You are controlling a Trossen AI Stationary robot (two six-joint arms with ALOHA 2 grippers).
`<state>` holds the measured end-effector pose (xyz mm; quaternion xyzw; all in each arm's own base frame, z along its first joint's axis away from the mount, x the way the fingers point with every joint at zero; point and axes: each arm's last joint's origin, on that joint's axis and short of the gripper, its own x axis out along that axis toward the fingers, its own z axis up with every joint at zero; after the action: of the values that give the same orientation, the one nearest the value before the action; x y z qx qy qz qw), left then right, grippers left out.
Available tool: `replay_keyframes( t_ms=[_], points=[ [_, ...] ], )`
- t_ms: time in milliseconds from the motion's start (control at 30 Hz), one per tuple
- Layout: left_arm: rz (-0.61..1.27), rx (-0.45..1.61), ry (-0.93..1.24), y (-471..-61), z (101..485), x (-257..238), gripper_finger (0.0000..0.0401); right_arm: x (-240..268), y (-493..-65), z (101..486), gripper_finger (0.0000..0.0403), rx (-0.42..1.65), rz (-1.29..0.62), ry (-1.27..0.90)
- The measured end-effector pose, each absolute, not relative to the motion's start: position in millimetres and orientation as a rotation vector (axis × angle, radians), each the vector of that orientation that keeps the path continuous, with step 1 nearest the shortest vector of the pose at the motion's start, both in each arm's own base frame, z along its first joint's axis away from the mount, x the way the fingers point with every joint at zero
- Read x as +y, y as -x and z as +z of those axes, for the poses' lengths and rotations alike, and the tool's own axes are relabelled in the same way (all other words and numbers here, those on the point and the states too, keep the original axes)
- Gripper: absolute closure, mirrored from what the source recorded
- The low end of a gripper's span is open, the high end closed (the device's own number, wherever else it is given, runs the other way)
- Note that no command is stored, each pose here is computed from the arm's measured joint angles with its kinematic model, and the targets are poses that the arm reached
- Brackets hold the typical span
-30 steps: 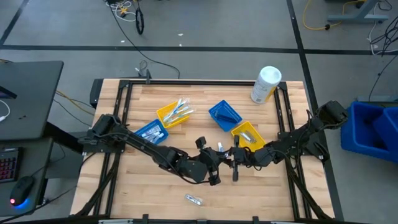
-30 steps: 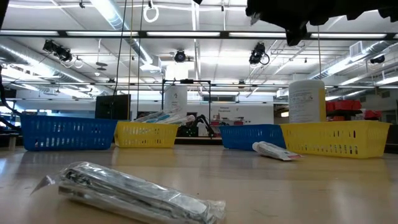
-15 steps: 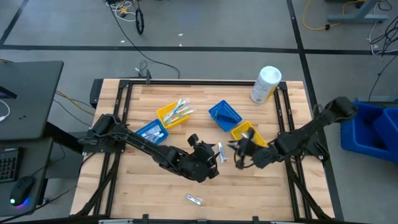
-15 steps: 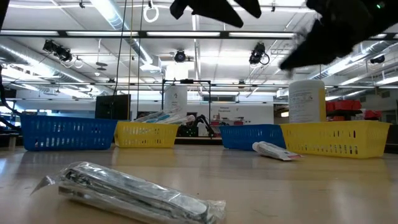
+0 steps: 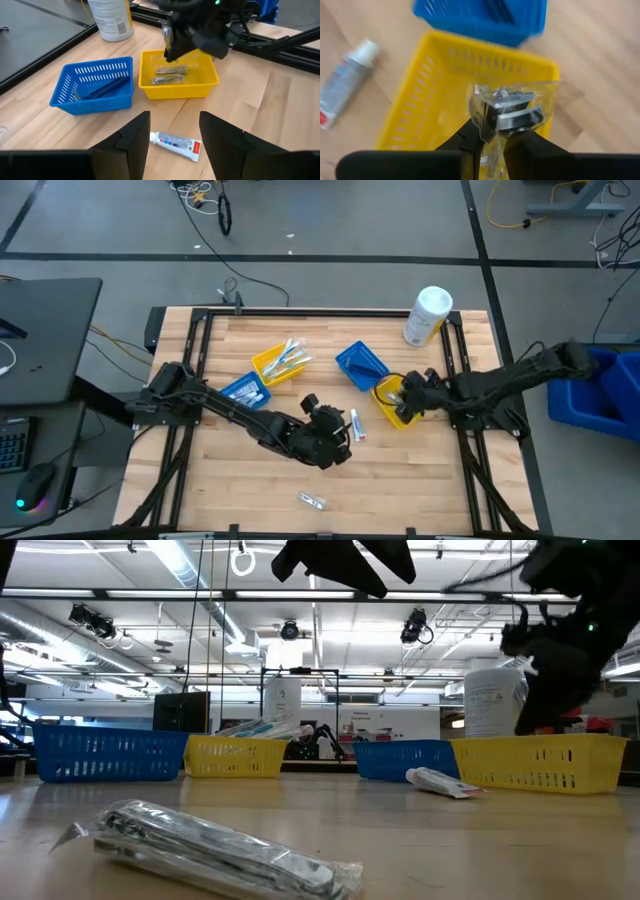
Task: Pick & Place Travel size toiletries
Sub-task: Put the nail cutter into the right yellow bin, then put the toothpaste into the left blue bin
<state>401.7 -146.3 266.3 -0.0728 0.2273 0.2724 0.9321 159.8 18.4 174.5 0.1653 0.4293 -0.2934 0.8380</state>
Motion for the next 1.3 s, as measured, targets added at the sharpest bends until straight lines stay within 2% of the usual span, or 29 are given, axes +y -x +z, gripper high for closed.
replay_keyframes(
  t_ms=[267, 600, 767, 967, 1167, 1300],
  points=[
    [0.555, 0.467, 0.146, -401.6, 266.2, -146.6, 0.0220, 9.8, -163.1, 158.1, 0.0318, 0.993, -0.499, -0.416],
    [0.549, 0.477, 0.138, -401.3, 265.7, -146.6, 0.0220, 9.1, -163.8, 155.5, 0.0232, 1.042, -0.455, -0.434],
    [0.454, 0.532, 0.152, -401.8, 264.2, -149.2, 0.0220, 9.8, -172.7, 170.5, 0.0201, 0.992, -0.434, -0.409],
    [0.269, 0.627, 0.097, -400.5, 261.9, -156.8, 0.0220, 16.8, -186.1, 196.8, 0.0193, 0.916, -0.346, -0.356],
    [0.068, 0.699, 0.046, -394.2, 255.4, -172.7, 0.0220, 29.9, -195.0, 206.5, 0.0200, 0.817, -0.221, -0.339],
    [0.008, 0.752, 0.063, -387.9, 241.0, -182.0, 0.0221, 43.6, -198.7, 211.9, 0.0199, 0.755, -0.115, -0.329]
  ],
)
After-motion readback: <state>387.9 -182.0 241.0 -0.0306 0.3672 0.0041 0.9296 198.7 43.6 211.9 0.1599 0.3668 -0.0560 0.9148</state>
